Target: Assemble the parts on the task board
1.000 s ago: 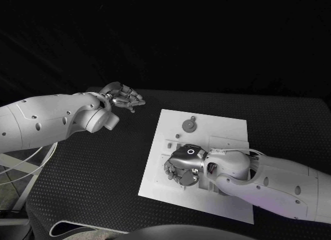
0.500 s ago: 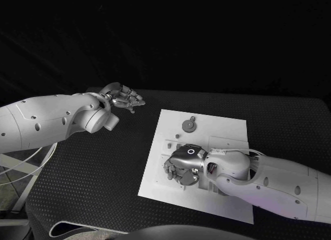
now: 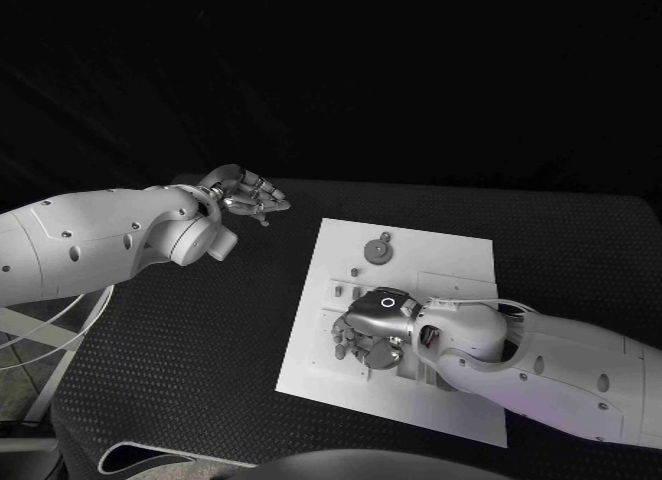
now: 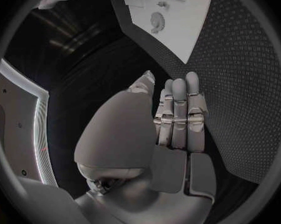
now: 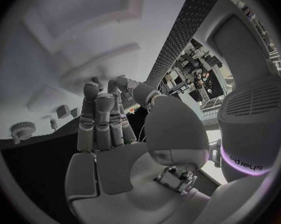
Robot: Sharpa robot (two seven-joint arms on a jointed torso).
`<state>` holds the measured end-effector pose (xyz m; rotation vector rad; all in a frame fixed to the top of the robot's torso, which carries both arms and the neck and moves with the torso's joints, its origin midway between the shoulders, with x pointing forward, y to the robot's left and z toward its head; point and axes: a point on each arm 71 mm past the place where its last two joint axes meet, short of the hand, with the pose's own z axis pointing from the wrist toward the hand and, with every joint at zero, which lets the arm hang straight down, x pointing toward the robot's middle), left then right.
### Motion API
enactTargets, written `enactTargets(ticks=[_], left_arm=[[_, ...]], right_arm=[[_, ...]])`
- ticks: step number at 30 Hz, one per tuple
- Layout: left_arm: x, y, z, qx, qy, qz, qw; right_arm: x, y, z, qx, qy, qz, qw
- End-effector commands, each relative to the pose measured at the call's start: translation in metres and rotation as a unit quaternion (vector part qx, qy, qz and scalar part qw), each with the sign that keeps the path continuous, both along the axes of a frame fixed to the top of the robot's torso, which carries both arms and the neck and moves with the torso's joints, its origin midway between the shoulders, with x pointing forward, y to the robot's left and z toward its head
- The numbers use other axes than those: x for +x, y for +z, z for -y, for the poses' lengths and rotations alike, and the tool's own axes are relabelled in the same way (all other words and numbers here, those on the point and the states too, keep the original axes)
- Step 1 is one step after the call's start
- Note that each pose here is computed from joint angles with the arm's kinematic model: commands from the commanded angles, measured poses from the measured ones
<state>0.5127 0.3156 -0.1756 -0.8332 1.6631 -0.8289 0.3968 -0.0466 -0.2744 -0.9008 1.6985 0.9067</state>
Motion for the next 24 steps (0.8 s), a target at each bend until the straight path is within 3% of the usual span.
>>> enactTargets(ticks=[1,7,12,14,17,24], left_arm=[[0.0003,0.0008,0.001,-0.004,-0.006,0.0,1.0],[0.0008,0.0008,0.0,-0.003,-0.004,0.0,1.0],[0.0015,0.0008,0.0,-0.003,-0.004,0.0,1.0],[0.0018,0.0007,0.001,-0.003,-0.005,0.0,1.0],[0.0022,0.0007,0.001,-0.003,-0.005,0.0,1.0],[0.0031,0.0004,0.002,-0.003,-0.006,0.0,1.0]], right_arm=[[0.0,0.004,0.002,0.013,-0.003,0.008,1.0],[0.0,0.019,0.007,0.048,-0.007,0.009,0.999],[0.007,0.047,0.01,0.097,-0.02,0.009,0.995],[0.014,0.057,0.014,0.123,-0.046,-0.014,0.991],[0.021,0.07,0.019,0.138,-0.063,-0.019,0.988],[0.047,0.092,0.049,0.171,-0.141,-0.091,0.971]])
